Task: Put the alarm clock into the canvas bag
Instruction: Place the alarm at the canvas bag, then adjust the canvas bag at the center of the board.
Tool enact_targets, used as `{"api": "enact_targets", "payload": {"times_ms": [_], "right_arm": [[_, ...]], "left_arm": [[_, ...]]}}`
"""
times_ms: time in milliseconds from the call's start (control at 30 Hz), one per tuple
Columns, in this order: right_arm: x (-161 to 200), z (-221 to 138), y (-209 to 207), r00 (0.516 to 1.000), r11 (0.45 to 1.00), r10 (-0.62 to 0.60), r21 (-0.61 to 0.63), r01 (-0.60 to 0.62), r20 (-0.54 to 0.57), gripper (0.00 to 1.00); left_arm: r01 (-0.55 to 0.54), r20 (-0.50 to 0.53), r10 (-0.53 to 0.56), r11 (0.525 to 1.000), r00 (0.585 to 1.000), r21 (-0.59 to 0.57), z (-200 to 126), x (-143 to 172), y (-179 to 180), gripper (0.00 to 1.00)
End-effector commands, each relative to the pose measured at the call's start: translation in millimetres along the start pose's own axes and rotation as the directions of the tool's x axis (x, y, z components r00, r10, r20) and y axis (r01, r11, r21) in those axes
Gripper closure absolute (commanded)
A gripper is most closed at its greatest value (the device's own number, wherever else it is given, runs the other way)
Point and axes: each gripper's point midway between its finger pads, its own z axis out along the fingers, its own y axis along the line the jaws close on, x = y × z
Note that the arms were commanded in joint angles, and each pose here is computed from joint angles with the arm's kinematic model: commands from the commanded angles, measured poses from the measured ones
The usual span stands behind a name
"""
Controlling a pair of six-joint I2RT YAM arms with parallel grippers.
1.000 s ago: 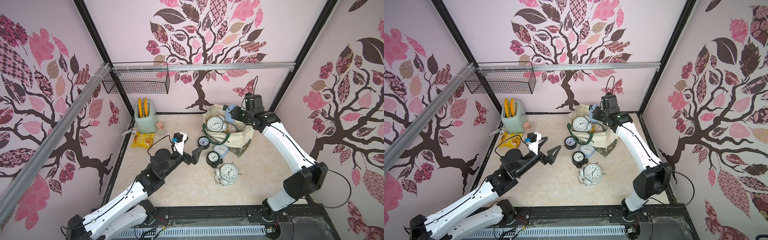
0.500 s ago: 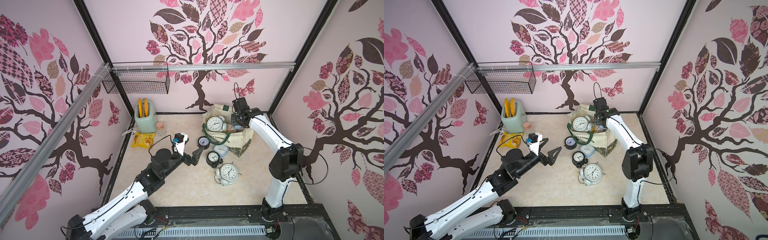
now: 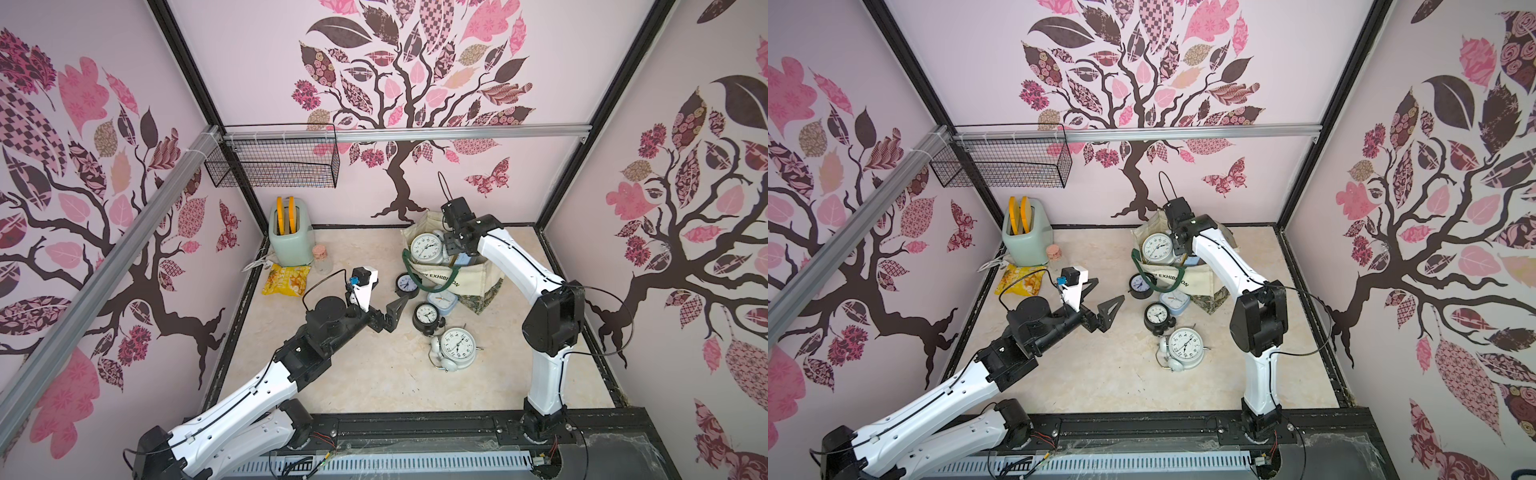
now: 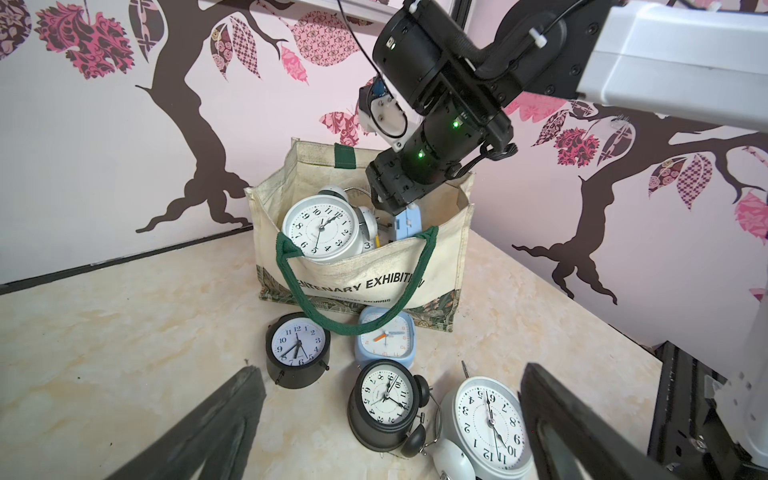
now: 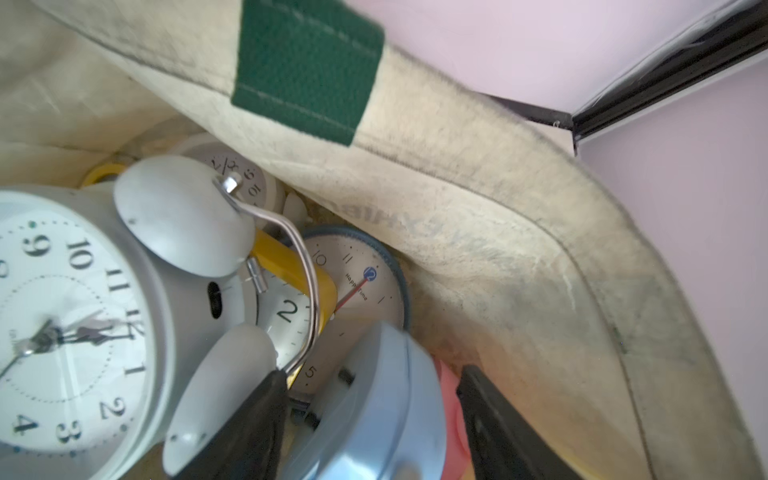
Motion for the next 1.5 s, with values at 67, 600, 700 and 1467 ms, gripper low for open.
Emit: {"api": "enact_targets", "payload": {"times_ms": [67,600,700,1467], "right_arm": [[-27,-48,-21,0.988,0.993,0.118,-0.028,-0.116,0.098,0.28],[-3,-143,-29,0.909,0.898,0.353,-0.355,-0.261,0.224,0.01],[7,-153,-29,0.905,0.881,0.361,-0.399,-0.254,0.223,0.0],[47,-186,-25,0.899,0.812,0.389,-0.536,-0.232,0.2,0.0]], "left_arm": [[-0.012,-0.039,0.009,0.998,0.999,-0.069,4,9,12,0.02],[-0.061,-0.402,-0.001,0.988,0.916,-0.141,56,90,28,0.02],[-0.082,-0.471,0.007,0.987,0.882,-0.138,73,101,28,0.02],[-0.1,-0.723,-0.037,0.984,0.69,-0.145,190,185,98,0.02]]}}
